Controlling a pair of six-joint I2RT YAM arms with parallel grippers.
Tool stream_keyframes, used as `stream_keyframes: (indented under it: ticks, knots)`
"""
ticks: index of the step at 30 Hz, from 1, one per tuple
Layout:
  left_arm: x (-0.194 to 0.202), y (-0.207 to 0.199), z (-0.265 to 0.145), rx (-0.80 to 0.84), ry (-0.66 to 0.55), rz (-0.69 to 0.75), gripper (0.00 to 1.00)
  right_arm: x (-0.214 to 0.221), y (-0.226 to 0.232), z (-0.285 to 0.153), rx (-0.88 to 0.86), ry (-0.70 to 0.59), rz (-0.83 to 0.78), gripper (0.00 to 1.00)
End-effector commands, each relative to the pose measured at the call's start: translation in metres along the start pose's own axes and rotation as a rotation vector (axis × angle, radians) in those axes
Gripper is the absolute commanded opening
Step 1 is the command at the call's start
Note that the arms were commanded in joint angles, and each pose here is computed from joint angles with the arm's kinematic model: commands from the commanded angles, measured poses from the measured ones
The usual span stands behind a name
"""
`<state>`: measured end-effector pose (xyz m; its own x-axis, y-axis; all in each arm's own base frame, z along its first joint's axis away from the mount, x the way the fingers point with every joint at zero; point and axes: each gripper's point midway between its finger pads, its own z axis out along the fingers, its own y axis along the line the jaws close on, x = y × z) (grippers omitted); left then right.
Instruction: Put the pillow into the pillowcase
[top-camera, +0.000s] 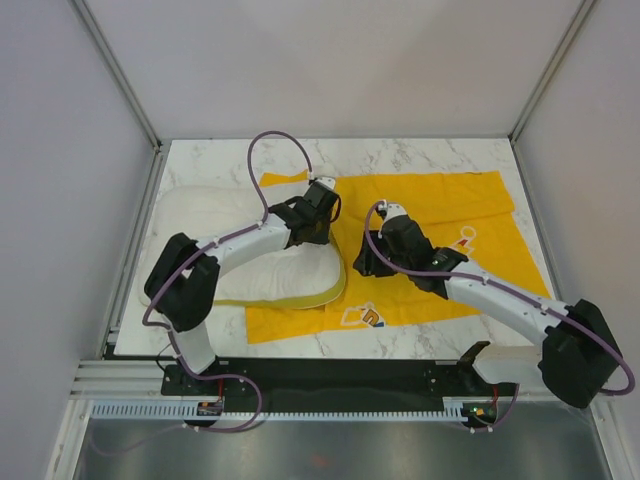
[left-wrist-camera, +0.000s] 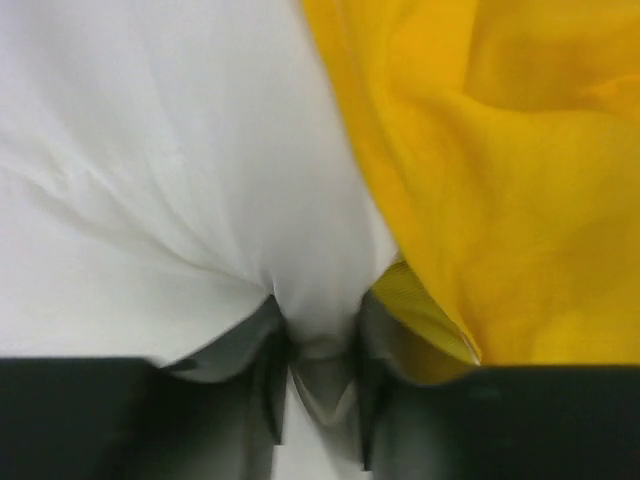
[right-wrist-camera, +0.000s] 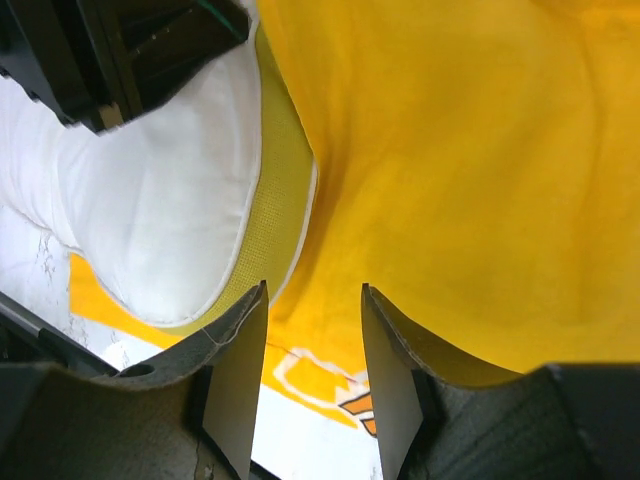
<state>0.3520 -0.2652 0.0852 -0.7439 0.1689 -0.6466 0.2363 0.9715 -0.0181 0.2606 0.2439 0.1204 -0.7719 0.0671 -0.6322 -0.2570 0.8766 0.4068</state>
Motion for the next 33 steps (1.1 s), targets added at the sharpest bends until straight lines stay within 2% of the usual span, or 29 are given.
stream_keyframes:
  ticks: [1, 2, 3, 6, 8, 14, 22, 24, 25, 26, 28, 29, 33]
  knots:
    - [-0.031, -0.011, -0.025, 0.109, -0.092, -0.035, 0.41, -0.018, 0.004, -0.018, -0.023, -0.145, 0.036, 0.51]
    - [-0.032, -0.009, -0.03, 0.111, -0.094, -0.043, 0.51, -0.016, 0.004, -0.021, -0.026, -0.147, 0.036, 0.51]
    - [-0.031, -0.005, -0.041, 0.106, -0.089, -0.043, 0.66, -0.012, 0.003, -0.023, -0.026, -0.147, 0.033, 0.52]
    - [-0.027, 0.0, -0.06, 0.109, -0.067, -0.048, 0.78, -0.005, -0.001, -0.024, -0.019, -0.135, 0.026, 0.53]
    - [-0.01, -0.003, -0.068, 0.147, -0.004, -0.034, 0.82, -0.001, -0.001, -0.022, -0.016, -0.123, 0.023, 0.53]
    - [0.03, -0.024, -0.095, 0.255, 0.083, 0.037, 0.9, 0.007, -0.002, -0.017, -0.004, -0.106, 0.019, 0.53]
    - [0.056, -0.046, -0.066, 0.276, 0.181, 0.054, 0.87, 0.006, -0.002, -0.015, 0.002, -0.108, 0.023, 0.53]
    - [0.061, -0.042, -0.056, 0.249, 0.196, 0.056, 0.75, 0.008, -0.002, -0.015, 0.003, -0.106, 0.024, 0.53]
    - [0.063, -0.04, -0.052, 0.236, 0.2, 0.057, 0.64, 0.01, -0.003, -0.015, 0.004, -0.103, 0.026, 0.54]
    - [0.066, -0.037, -0.049, 0.222, 0.209, 0.059, 0.39, 0.012, -0.003, -0.013, 0.007, -0.096, 0.025, 0.54]
    - [0.075, -0.029, -0.045, 0.197, 0.225, 0.058, 0.07, 0.017, -0.002, -0.011, 0.006, -0.083, 0.019, 0.54]
    - [0.075, -0.024, -0.045, 0.189, 0.224, 0.051, 0.02, 0.019, -0.002, -0.009, 0.011, -0.075, 0.018, 0.54]
    - [0.07, -0.012, -0.06, 0.206, 0.185, 0.067, 0.02, 0.027, 0.01, -0.002, 0.011, -0.058, -0.004, 0.54]
